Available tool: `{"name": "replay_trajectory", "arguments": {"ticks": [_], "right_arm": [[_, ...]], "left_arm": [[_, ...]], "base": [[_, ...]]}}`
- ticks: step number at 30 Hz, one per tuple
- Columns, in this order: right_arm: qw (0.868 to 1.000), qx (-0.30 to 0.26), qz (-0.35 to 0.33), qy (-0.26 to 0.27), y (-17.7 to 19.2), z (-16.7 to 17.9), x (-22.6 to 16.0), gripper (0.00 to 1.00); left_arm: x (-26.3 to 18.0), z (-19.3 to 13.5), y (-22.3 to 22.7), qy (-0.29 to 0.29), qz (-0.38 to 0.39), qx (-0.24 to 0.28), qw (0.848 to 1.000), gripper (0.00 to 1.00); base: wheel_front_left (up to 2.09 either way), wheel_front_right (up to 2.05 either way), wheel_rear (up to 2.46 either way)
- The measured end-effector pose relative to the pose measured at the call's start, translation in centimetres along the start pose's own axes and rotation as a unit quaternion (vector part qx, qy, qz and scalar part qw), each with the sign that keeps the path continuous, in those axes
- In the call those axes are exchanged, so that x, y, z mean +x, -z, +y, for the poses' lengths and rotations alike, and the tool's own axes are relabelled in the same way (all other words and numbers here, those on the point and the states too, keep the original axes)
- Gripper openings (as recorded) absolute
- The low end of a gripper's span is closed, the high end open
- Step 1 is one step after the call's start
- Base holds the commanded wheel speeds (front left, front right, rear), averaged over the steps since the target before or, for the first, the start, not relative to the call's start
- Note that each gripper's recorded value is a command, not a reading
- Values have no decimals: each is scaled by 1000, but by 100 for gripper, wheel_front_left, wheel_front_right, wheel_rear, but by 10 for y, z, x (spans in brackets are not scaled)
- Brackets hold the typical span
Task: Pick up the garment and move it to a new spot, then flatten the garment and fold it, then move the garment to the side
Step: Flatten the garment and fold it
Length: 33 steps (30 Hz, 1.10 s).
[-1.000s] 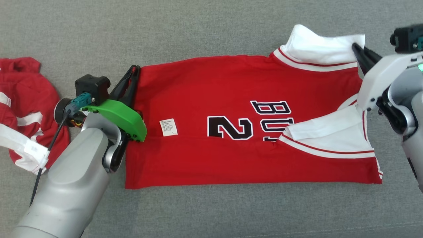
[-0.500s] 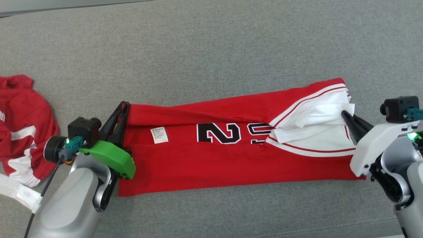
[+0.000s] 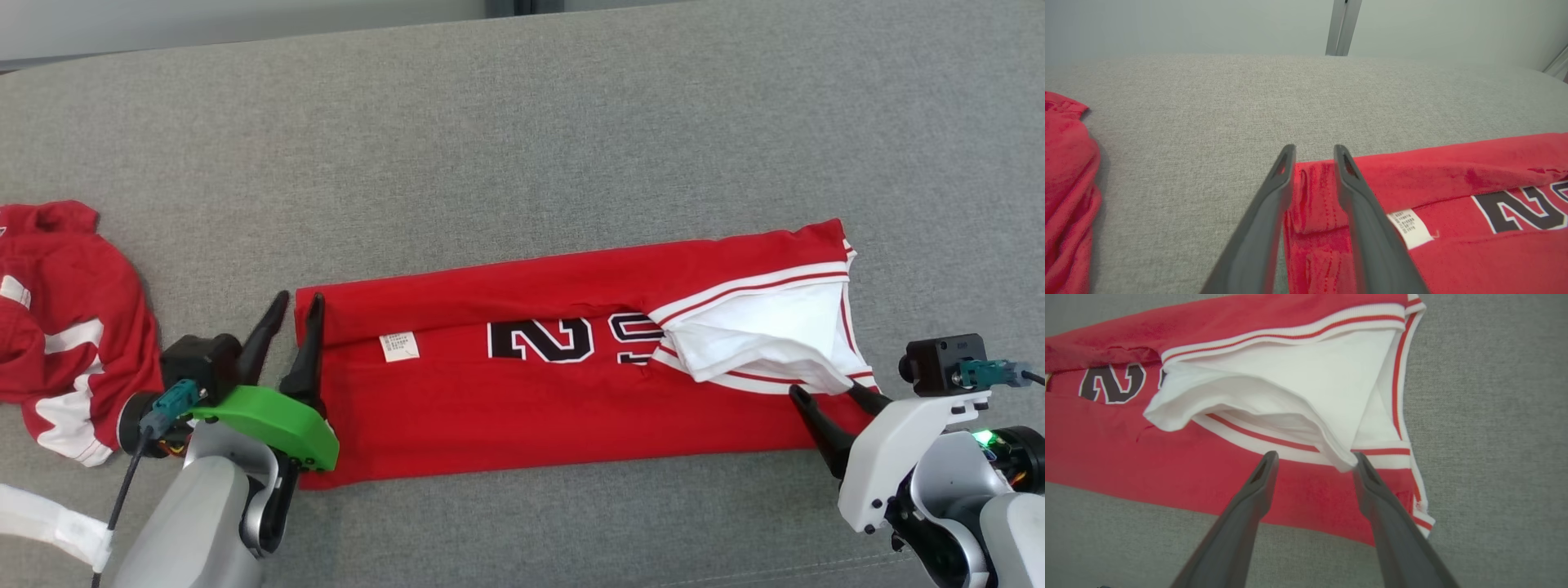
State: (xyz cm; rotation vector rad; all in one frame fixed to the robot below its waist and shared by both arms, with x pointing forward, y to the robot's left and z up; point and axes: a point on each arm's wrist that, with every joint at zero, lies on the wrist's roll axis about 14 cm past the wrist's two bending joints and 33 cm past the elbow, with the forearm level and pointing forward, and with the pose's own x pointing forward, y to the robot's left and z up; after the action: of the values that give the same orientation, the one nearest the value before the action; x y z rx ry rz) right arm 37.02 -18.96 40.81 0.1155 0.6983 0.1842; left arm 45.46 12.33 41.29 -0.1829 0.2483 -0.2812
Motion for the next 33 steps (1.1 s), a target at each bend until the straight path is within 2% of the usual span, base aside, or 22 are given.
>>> {"name": "replay_trajectory", "arguments": {"ticks": [9, 17, 24, 33], "right_arm": [[996, 9, -85, 34, -36, -10, -21, 100], [993, 24, -103, 55, -56, -22, -13, 100], [994, 49, -62, 72, -47, -34, 15, 100], [995, 69, 11, 75, -15, -33, 48, 100]], "left_arm": [[-26, 5, -60, -37, -119, -53, 991, 100], [-51, 10, -74, -61, -157, -61, 984, 100], [-59, 20, -74, -79, -161, -53, 982, 100], [-62, 27, -70, -90, -155, -49, 982, 100]], "base": [[0, 0, 0], [0, 0, 0], [0, 0, 0], [0, 0, 0]]}}
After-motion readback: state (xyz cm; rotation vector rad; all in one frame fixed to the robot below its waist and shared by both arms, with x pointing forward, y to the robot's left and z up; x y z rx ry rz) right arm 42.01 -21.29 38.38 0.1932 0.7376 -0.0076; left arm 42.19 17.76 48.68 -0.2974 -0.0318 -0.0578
